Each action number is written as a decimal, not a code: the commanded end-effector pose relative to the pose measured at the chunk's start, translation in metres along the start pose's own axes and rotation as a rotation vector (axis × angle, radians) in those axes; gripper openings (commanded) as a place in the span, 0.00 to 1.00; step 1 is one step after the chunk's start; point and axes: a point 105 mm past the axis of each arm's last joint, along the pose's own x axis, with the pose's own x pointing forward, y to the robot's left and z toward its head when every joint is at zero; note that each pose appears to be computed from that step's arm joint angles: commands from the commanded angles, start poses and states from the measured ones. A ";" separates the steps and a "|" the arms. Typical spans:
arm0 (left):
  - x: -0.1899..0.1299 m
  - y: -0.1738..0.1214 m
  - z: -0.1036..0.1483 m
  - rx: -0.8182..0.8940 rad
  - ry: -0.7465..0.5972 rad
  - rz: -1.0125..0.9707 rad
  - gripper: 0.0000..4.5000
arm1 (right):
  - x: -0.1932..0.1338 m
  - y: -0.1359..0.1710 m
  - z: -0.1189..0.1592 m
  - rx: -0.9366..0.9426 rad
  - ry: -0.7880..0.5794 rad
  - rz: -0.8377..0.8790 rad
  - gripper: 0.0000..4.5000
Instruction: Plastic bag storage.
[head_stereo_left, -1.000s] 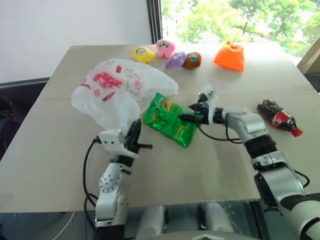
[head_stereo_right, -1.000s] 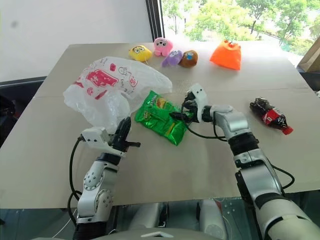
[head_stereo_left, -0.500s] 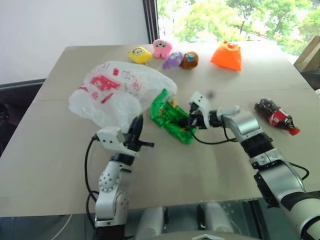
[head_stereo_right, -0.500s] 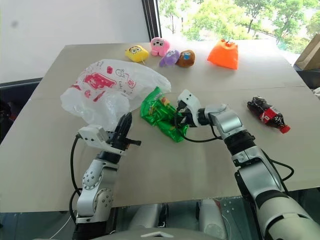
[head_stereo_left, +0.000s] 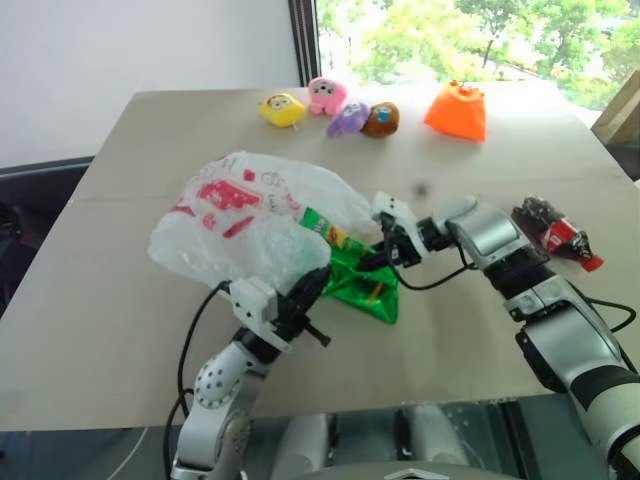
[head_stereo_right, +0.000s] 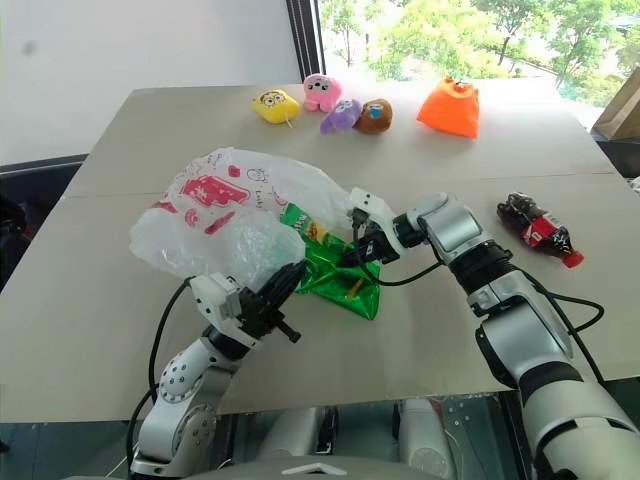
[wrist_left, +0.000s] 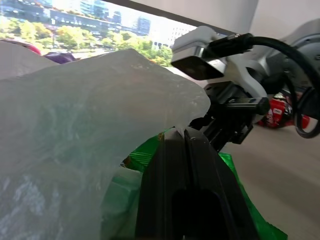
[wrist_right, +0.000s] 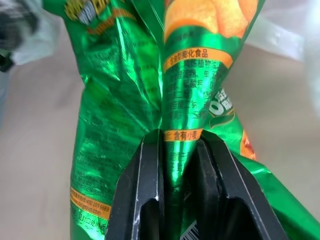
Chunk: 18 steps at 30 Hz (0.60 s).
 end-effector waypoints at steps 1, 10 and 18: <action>0.000 -0.009 0.002 0.046 -0.003 -0.075 0.00 | 0.006 -0.004 0.011 0.012 -0.017 -0.015 0.18; -0.004 -0.002 0.001 0.081 0.006 -0.072 0.00 | -0.037 -0.075 0.054 0.311 -0.459 -0.470 0.18; 0.015 0.029 0.010 0.145 -0.032 -0.001 0.00 | -0.083 -0.089 0.053 0.481 -0.725 -0.615 0.18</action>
